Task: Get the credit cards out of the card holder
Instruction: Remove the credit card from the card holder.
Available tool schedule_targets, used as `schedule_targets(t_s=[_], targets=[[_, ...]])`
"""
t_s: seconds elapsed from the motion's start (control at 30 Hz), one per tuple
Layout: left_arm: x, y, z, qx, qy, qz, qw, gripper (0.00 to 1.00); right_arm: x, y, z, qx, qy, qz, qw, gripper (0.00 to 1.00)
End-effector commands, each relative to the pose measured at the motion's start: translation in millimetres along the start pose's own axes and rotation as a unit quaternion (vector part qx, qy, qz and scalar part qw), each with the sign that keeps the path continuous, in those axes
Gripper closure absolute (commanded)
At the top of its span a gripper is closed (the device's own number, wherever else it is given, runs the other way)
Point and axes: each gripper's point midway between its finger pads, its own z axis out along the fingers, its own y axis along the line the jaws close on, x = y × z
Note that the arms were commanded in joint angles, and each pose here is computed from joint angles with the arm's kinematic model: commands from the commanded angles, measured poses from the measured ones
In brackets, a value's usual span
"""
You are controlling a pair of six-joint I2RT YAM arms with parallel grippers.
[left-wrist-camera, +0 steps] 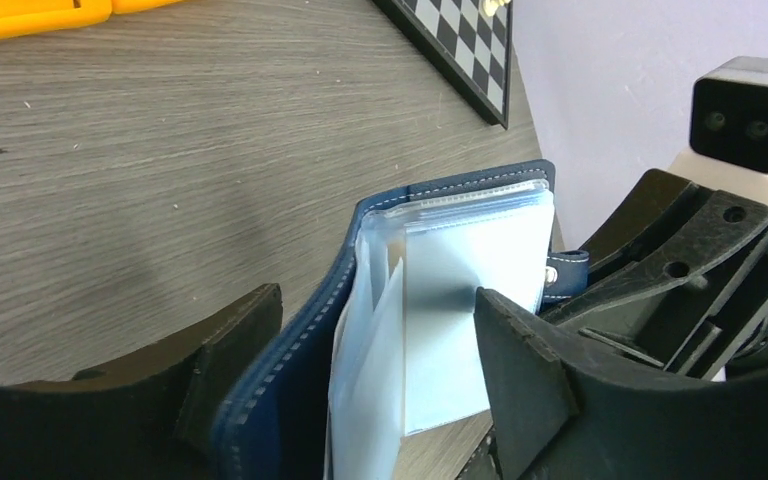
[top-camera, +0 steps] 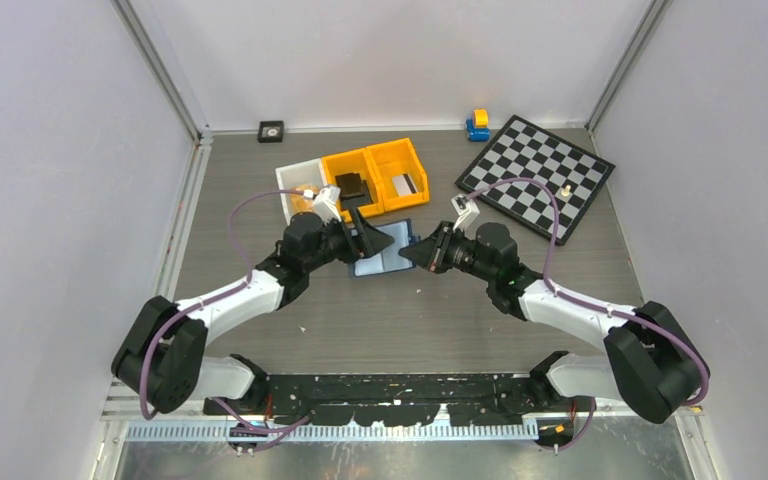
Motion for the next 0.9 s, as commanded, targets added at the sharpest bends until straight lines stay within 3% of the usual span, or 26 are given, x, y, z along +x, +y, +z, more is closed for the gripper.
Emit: schedule_targets(t_s=[0.0,0.1,0.7,0.87], targets=[[1,-7,7,0.012,0.019,0.011,1.000,0.35,-28,22,0,-0.023,-0.043,-0.033,0.998,0.99],[0,-7,7,0.009,0.022,0.009,1.000,0.48,-29,20,1,-0.020,-0.048,-0.021,0.998,0.99],[-2,-6,4,0.004,0.013,0.012,1.000,0.47,-43,19,-3,-0.067,-0.061,0.050,0.995,1.00],[-4,1,3,-0.017,0.010,0.015,1.000,0.61,-45,17,-6,-0.063,-0.070,0.052,0.994,1.00]])
